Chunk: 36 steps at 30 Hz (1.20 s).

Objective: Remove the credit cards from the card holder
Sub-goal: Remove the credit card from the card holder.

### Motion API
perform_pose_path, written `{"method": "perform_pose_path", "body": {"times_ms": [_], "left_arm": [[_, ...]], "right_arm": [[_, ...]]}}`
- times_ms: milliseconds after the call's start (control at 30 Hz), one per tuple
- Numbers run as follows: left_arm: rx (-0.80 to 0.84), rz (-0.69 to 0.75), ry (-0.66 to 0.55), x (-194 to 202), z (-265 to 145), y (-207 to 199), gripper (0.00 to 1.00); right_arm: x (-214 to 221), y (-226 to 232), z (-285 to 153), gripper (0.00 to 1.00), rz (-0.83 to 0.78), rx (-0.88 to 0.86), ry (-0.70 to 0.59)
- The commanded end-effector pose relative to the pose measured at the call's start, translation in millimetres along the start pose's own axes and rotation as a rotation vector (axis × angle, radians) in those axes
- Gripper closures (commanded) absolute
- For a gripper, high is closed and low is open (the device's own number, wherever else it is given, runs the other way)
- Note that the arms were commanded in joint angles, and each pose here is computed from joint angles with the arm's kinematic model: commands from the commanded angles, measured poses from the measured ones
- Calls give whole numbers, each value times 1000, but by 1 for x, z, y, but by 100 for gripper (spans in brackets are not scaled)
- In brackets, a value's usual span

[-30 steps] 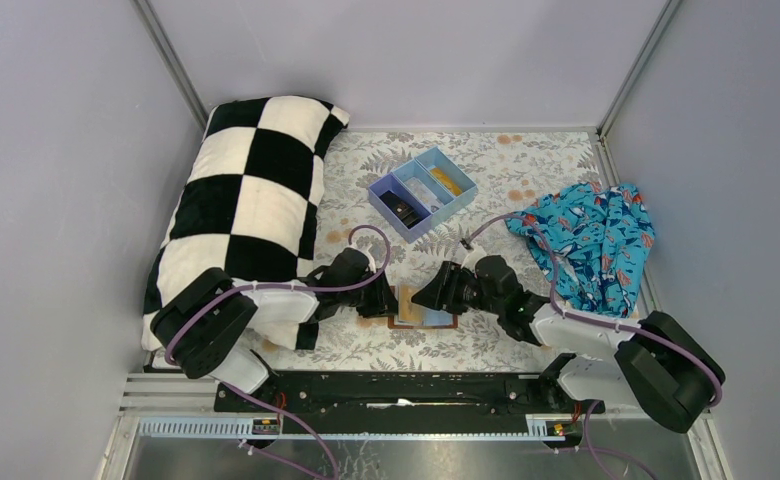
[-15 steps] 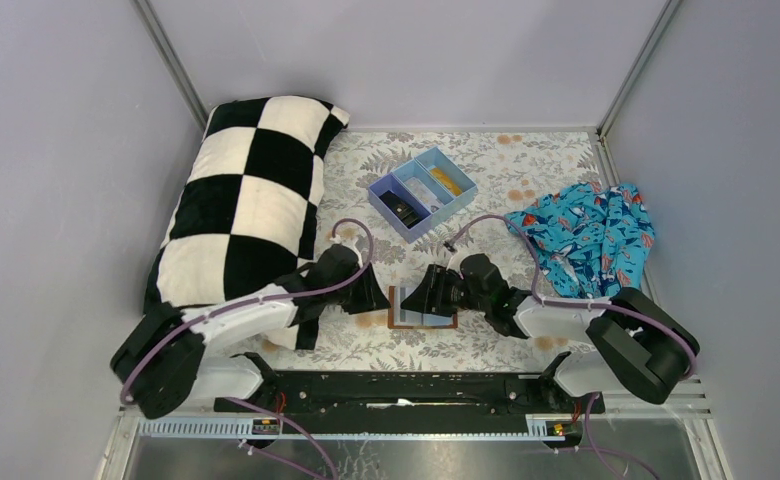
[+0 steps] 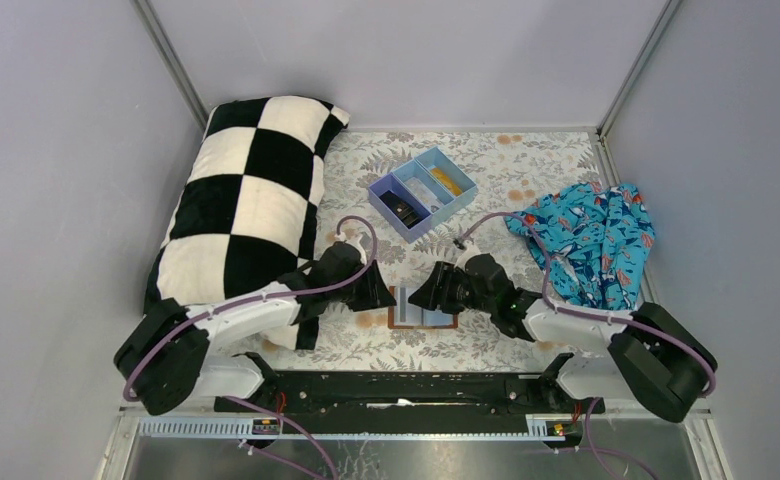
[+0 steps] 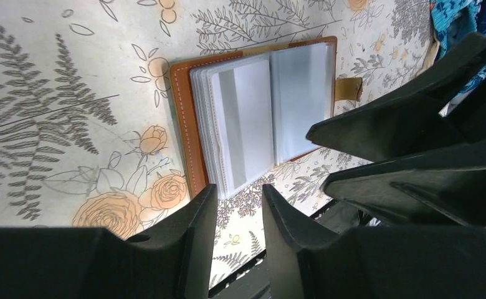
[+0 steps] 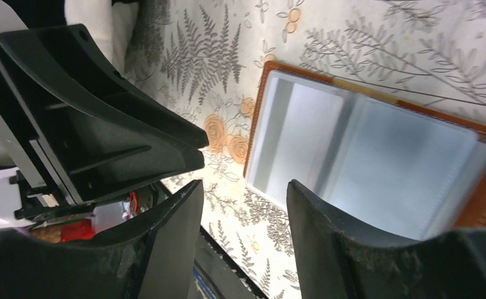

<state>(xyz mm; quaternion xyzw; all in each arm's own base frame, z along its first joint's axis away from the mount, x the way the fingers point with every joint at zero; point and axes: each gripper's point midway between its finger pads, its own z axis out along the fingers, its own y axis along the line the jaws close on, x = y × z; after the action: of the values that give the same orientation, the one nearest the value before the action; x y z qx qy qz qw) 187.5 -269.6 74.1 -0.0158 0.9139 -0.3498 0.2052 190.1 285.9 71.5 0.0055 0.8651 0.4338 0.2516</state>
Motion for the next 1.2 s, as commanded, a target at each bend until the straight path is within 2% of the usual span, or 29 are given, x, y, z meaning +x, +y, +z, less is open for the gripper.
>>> {"method": "perform_pose_path", "body": {"times_ms": [0, 167, 467, 1167], "left_arm": [[104, 10, -11, -8, 9, -26, 62], [104, 8, 9, -6, 20, -26, 60], [94, -2, 37, -1, 35, -21, 58], [117, -13, 91, 9, 50, -23, 61]], "right_arm": [[-16, -17, -11, 41, -53, 122, -81], [-15, -44, -24, 40, -65, 231, -94], [-10, -74, -33, 40, -25, 295, -98], [1, -67, -20, 41, -14, 231, -23]]}}
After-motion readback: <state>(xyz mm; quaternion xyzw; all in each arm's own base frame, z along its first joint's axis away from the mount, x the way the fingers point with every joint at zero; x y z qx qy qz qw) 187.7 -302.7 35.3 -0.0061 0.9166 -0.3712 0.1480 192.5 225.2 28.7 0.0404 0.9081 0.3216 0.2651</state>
